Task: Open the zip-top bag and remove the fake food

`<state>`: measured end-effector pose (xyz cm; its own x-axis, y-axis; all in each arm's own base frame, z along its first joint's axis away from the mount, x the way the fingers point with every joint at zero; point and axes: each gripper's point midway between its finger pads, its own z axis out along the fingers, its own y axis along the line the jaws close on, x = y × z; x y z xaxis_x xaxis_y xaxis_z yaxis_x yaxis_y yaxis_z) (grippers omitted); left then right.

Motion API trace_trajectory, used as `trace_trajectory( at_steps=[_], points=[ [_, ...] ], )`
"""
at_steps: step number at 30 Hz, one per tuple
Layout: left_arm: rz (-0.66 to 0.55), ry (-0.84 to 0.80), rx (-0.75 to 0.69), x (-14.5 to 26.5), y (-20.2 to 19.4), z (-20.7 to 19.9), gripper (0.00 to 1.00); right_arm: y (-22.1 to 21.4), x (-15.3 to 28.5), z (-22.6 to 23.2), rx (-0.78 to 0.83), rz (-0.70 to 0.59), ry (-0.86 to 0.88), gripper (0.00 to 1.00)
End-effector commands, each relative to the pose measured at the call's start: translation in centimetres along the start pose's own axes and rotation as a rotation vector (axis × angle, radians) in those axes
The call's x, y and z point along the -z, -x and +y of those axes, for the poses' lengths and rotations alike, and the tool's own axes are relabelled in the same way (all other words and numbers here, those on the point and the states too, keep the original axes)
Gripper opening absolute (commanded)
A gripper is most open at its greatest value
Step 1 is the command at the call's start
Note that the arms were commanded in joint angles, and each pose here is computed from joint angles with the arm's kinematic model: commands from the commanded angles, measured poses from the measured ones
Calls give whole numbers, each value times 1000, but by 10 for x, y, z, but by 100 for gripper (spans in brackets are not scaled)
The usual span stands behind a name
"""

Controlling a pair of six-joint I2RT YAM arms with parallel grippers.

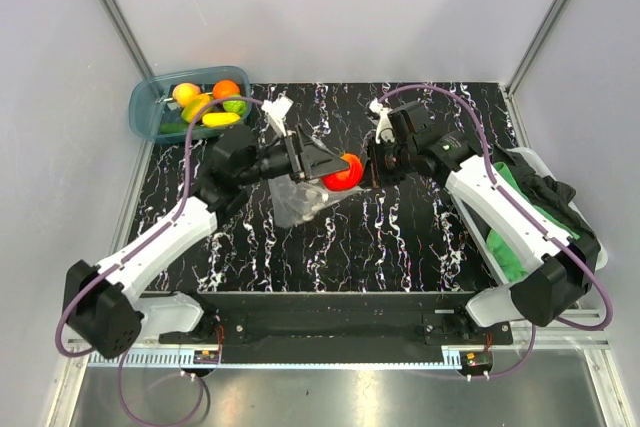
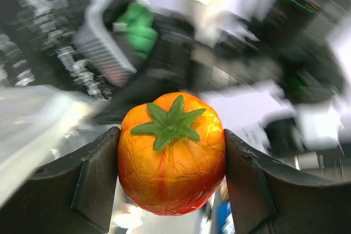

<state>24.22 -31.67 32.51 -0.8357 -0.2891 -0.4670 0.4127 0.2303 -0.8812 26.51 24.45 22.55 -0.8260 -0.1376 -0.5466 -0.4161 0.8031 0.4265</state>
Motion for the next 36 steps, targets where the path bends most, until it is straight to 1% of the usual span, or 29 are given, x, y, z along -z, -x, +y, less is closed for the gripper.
trace_trajectory(
  at_steps=[1,3,4,5,6,7,8,9,10,11,12,13,14,15,17,20,21,23,25,26,27,28,29,30,31,32,33,35,36],
  points=[
    [17,-380,-336,38,-7,-84,0,10,-1,-2,-55,-15,-1,0],
    [42,-415,-358,42,-12,-90,0,12,-7,-5,-84,7,5,0],
    [31,-481,-381,46,-11,-103,0,16,-9,-4,-98,12,21,0],
    [44,-503,-366,43,-10,-103,0,19,-10,-3,-104,11,29,0],
    [42,-568,-365,49,-7,-118,0,21,-11,-4,-110,14,30,0],
    [40,-599,-357,49,-5,-122,0,26,-12,-4,-115,12,36,0],
    [42,-613,-325,40,0,-118,0,28,-12,-4,-120,12,40,0],
    [26,-696,-307,48,6,-137,0,32,-12,-3,-122,8,48,0],
    [14,-737,-292,50,12,-143,0,34,-13,-6,-137,11,52,0],
    [6,-760,-243,39,21,-136,0,35,-13,-9,-146,13,42,0],
    [19,-852,-210,50,22,-150,0,39,-13,-11,-151,7,40,0],
    [19,-902,-214,52,29,-162,0,40,-15,-15,-163,13,32,0],
    [30,-901,-168,42,36,-153,0,43,-13,-24,-186,8,13,0],
    [29,-918,-143,42,40,-155,0,47,-12,-28,-195,2,5,0],
    [30,-907,-144,35,47,-152,0,51,-8,-47,-226,1,-37,0],
    [134,-828,-129,22,43,-136,0,58,2,-81,-225,-10,-153,0],
    [141,-806,-107,20,44,-129,0,68,10,-93,-227,-40,-181,0],
    [175,-751,-78,16,38,-112,0,73,17,-103,-198,-54,-215,0],
    [163,-689,-56,15,40,-97,0,76,18,-106,-184,-58,-220,0],
    [140,-668,-133,18,40,-94,0,76,17,-105,-186,-55,-211,0],
    [140,-558,-68,11,47,-72,0,71,15,-102,-191,-42,-191,0],
    [131,-496,-73,9,52,-61,0,68,13,-101,-203,-36,-184,0],
    [75,-440,-213,8,61,-51,0,67,12,-100,-205,-37,-176,0],
    [73,-260,-109,5,75,-20,0,61,13,-99,-208,-32,-167,0],
    [50,-161,-123,6,84,-3,0,59,13,-98,-204,-31,-161,0],
    [-26,-31,-243,5,105,23,0,59,14,-97,-202,-40,-158,0],
    [-24,124,-173,17,114,48,0,56,17,-95,-203,-45,-155,0],
    [-67,296,-130,29,133,94,0,56,20,-92,-212,-56,-145,0],
    [-118,353,-99,44,151,113,0,55,21,-89,-221,-58,-133,0]
  ],
)
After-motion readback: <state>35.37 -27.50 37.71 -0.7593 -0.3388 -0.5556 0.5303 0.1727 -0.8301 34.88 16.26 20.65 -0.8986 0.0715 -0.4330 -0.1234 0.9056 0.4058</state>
